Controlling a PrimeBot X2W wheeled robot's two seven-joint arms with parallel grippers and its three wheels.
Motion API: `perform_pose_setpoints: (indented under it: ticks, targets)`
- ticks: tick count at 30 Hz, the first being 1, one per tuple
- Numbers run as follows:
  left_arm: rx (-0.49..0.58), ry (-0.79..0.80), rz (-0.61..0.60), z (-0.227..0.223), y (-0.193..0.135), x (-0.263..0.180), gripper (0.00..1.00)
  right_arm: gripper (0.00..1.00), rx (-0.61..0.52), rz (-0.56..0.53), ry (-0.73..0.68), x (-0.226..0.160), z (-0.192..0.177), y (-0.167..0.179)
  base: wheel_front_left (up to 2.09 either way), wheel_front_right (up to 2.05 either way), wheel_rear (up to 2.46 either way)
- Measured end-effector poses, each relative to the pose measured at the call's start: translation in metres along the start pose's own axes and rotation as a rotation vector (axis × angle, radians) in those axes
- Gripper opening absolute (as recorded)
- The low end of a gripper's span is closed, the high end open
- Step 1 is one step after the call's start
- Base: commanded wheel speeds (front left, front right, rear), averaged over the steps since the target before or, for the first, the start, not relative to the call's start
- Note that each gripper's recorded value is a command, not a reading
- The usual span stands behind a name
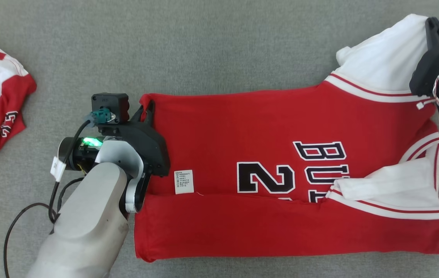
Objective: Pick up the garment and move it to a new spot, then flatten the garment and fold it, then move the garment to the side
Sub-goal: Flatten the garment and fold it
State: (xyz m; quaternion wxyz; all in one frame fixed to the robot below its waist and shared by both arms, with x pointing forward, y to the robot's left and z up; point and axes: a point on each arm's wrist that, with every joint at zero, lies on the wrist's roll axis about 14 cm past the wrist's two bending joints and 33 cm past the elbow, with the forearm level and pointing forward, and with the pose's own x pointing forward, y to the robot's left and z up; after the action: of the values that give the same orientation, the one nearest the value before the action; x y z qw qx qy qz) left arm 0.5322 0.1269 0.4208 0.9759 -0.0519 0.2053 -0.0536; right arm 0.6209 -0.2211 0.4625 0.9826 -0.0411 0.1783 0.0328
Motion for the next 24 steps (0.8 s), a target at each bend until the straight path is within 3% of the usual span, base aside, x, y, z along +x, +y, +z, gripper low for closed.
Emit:
perform_pose_setpoints:
  ticks: [6, 10, 24]
  targets:
    - [0.018, -0.067, -0.017, 0.013, -0.005, -0.016, 0.0, 0.0, 0.058, 0.003, -0.052, -0.024, 0.002, 0.001, 0.0, 0.0, 0.0]
    - [0.022, -0.085, -0.026, 0.01, -0.01, -0.029, 0.0, 0.0, 0.129, 0.028, -0.012, -0.045, -0.016, 0.007, 0.0, 0.0, 0.0]
    - [0.06, -0.169, -0.084, 0.006, -0.027, -0.065, 0.0, 0.0, 0.096, 0.08, -0.076, -0.129, -0.028, 0.002, 0.0, 0.0, 0.0]
